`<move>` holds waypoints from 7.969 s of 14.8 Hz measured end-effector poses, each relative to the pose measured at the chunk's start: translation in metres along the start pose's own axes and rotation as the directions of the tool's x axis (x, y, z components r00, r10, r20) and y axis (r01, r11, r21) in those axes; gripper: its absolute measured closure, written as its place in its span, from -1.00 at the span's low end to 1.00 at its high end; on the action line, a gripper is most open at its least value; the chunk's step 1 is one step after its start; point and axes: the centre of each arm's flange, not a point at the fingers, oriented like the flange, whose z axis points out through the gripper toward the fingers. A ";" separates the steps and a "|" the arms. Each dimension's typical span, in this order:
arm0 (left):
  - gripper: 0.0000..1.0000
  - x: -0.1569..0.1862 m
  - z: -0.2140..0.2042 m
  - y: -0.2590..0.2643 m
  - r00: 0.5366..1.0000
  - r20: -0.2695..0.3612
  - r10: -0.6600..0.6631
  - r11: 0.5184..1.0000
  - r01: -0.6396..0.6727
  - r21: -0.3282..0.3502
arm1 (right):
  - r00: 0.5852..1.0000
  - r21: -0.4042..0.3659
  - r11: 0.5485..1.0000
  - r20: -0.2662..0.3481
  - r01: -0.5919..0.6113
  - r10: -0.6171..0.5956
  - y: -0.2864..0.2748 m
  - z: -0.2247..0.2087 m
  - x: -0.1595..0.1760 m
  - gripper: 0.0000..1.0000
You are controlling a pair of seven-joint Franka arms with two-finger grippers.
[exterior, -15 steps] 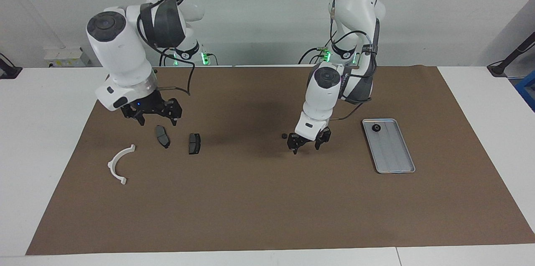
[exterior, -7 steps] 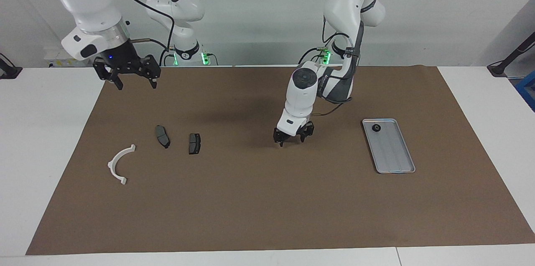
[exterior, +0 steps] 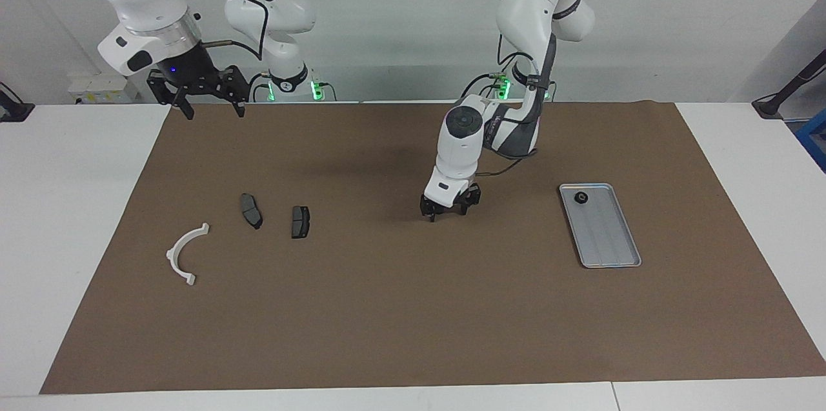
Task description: Pick bearing gear from pile to tray
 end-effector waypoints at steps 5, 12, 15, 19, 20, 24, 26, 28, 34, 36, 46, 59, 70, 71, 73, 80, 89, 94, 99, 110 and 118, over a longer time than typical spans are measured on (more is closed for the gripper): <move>-0.81 -0.016 -0.001 0.015 1.000 0.000 -0.004 1.000 0.004 -0.001 | 1.000 0.000 1.000 0.003 -0.003 0.003 0.001 0.003 0.000 -1.00; -0.79 -0.021 -0.001 0.016 1.000 0.013 -0.002 1.000 0.002 0.013 | 0.998 -0.021 1.000 -0.066 -0.005 0.004 0.005 -0.003 0.008 -1.00; -0.47 -0.020 -0.002 0.015 1.000 0.012 -0.005 1.000 0.004 0.013 | 0.998 -0.022 1.000 -0.066 -0.006 0.004 0.005 -0.003 0.008 -1.00; 0.52 -0.019 -0.007 0.014 1.000 0.005 -0.008 1.000 0.008 0.007 | 0.998 -0.022 1.000 -0.066 -0.006 0.004 0.005 -0.003 0.008 -1.00; 0.52 -0.018 -0.007 0.013 1.000 0.005 -0.009 1.000 0.009 0.008 | 0.998 -0.022 1.000 -0.066 -0.006 0.004 0.005 -0.003 0.008 -1.00; 0.52 -0.008 -0.011 0.007 1.000 -0.007 -0.025 1.000 0.025 0.008 | 0.998 -0.022 1.000 -0.067 -0.006 0.004 0.005 -0.004 0.008 -1.00; 0.52 0.016 -0.023 -0.009 0.999 -0.034 -0.033 0.999 0.034 0.012 | 0.998 -0.022 1.000 -0.068 -0.006 0.004 0.005 -0.004 0.007 -1.00; 0.52 0.055 -0.051 -0.045 0.997 -0.062 -0.043 0.999 0.044 0.015 | 0.998 -0.022 1.000 -0.068 -0.006 0.004 0.005 -0.004 0.007 -1.00; 0.52 0.146 -0.201 -0.265 0.996 -0.089 0.011 0.999 -0.007 0.049 | 0.998 -0.022 1.000 -0.068 -0.006 0.004 0.005 -0.004 0.007 -1.00; 0.52 0.155 -0.220 -0.320 0.996 -0.084 0.031 0.998 -0.026 0.062 | 0.998 -0.022 1.000 -0.068 -0.008 0.006 0.006 -0.004 0.007 -1.00; 0.52 0.152 -0.119 -0.359 0.992 -0.094 0.083 0.995 -0.078 0.061 | 0.998 -0.021 1.000 -0.068 -0.012 0.011 0.008 -0.004 0.007 -1.00; 0.52 0.141 -0.033 -0.342 0.989 -0.091 0.120 0.992 -0.116 0.050 | 0.998 -0.021 1.000 -0.068 -0.012 0.010 0.008 -0.004 0.007 -1.00; 0.52 0.127 -0.016 -0.332 0.985 -0.116 0.131 0.991 -0.127 0.043 | 0.998 -0.022 1.000 -0.068 -0.012 0.010 0.008 -0.004 0.007 -1.00; 0.52 0.127 -0.016 -0.332 0.985 -0.116 0.131 0.991 -0.127 0.043 | 0.998 -0.021 1.000 -0.068 -0.012 0.010 0.008 -0.004 0.007 -1.00; 0.22 0.126 -0.015 -0.333 0.985 -0.116 0.131 0.991 -0.127 0.043 | 0.998 -0.022 1.000 -0.068 -0.012 0.010 0.008 -0.004 0.007 -1.00; -1.00 0.157 -0.078 -0.330 0.991 -0.082 0.103 0.994 -0.100 0.041 | 0.998 -0.022 1.000 -0.068 -0.012 0.010 0.008 -0.004 0.007 -1.00; -1.00 0.169 -0.273 -0.343 0.993 -0.111 0.034 0.998 -0.039 -0.039 | 0.998 -0.021 1.000 -0.069 -0.012 0.010 0.008 -0.005 0.007 -1.00; -1.00 0.111 -0.368 -0.420 0.990 -0.124 0.070 0.997 -0.073 -0.024 | 0.997 -0.022 1.000 -0.075 -0.012 0.010 0.008 -0.008 0.006 -1.00; -1.00 0.086 -0.393 -0.447 0.989 -0.143 0.033 0.999 -0.037 -0.024 | 0.997 -0.022 1.000 -0.077 -0.012 0.010 0.008 -0.009 0.006 -1.00; -1.00 0.062 -0.343 -0.347 0.978 -0.108 0.180 0.982 -0.184 -0.031 | 0.997 -0.022 1.000 -0.079 -0.011 0.010 0.008 -0.009 0.006 -1.00; -1.00 0.053 -0.337 -0.327 0.970 -0.073 0.232 0.973 -0.233 0.001 | 0.997 -0.022 1.000 -0.080 -0.012 0.010 0.008 -0.009 0.006 -1.00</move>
